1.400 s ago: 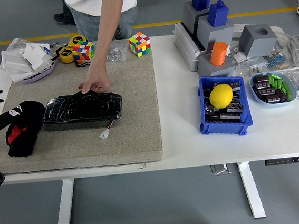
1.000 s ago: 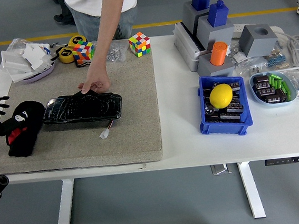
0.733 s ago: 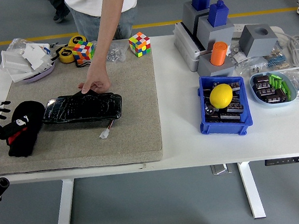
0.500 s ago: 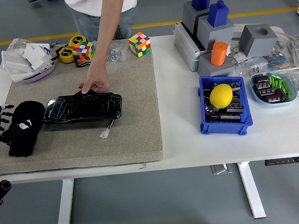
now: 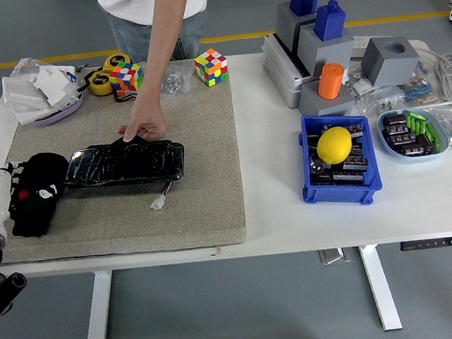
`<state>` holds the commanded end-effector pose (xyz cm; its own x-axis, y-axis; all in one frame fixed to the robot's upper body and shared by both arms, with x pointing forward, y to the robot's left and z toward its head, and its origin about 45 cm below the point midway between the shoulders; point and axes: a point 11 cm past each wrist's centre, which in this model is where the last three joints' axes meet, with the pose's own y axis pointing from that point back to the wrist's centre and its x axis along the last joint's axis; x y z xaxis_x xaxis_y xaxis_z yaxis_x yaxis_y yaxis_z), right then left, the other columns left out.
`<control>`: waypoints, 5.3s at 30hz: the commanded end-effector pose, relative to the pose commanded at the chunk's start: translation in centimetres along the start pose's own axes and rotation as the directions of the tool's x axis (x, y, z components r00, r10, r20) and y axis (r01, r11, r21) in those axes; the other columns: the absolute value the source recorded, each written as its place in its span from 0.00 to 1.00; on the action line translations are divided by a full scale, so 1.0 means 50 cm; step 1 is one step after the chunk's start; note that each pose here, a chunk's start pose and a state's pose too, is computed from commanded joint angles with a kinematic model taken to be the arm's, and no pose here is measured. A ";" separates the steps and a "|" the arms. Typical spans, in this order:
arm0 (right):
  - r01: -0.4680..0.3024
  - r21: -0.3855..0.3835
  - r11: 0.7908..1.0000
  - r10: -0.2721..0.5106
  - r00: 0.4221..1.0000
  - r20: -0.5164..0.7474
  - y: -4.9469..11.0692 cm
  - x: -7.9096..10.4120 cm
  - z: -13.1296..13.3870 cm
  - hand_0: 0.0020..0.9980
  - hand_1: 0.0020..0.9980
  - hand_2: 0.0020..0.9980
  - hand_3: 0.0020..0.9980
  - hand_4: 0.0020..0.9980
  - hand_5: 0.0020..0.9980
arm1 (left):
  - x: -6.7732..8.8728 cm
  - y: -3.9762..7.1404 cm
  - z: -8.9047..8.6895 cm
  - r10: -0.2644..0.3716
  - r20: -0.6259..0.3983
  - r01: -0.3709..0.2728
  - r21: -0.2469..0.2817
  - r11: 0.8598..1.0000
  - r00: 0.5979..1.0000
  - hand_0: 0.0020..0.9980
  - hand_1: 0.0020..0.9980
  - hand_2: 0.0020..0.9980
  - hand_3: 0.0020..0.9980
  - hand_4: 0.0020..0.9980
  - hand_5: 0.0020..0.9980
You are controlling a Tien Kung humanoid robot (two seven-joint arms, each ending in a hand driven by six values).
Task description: Pick the rag up,wipe the panel,place it on the desk
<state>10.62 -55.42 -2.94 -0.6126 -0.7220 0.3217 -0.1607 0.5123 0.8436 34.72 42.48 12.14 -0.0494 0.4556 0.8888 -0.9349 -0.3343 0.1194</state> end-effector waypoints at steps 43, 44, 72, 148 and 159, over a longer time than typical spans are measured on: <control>-0.004 0.000 1.000 0.004 1.000 -0.004 0.000 0.005 0.003 0.75 0.67 0.70 0.62 1.00 0.59 | 0.001 -0.001 -0.002 0.019 0.050 -0.020 0.007 1.000 0.999 0.18 0.13 0.39 0.57 0.61 0.18; -0.004 0.000 1.000 0.004 1.000 -0.003 0.000 0.005 0.003 0.75 0.67 0.70 0.62 1.00 0.59 | 0.002 -0.001 -0.003 0.019 0.054 -0.020 0.007 1.000 0.998 0.18 0.13 0.39 0.57 0.61 0.18; 0.006 0.002 1.000 -0.006 1.000 -0.004 0.000 -0.002 0.002 0.75 0.67 0.70 0.62 1.00 0.59 | 0.076 -0.021 0.057 0.109 0.054 -0.105 -0.077 0.992 0.993 0.18 0.10 0.35 0.57 0.54 0.11; 0.007 0.005 1.000 -0.006 0.999 -0.035 0.000 0.010 -0.011 0.75 0.67 0.70 0.63 1.00 0.59 | -0.112 0.064 0.374 -0.127 0.056 0.138 -0.441 0.887 0.990 0.18 0.09 0.34 0.58 0.53 0.09; 0.008 0.002 1.000 -0.008 0.999 -0.037 0.000 0.010 -0.009 0.75 0.67 0.70 0.63 1.00 0.59 | -0.111 0.057 0.362 -0.123 0.065 0.139 -0.427 0.894 0.990 0.18 0.09 0.35 0.58 0.54 0.09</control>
<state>10.67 -55.99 -2.57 -0.5824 -0.7426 0.3307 -0.1671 0.5075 0.8453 38.67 24.07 15.54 0.0885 0.4388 0.8942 -0.9924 0.1163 0.0412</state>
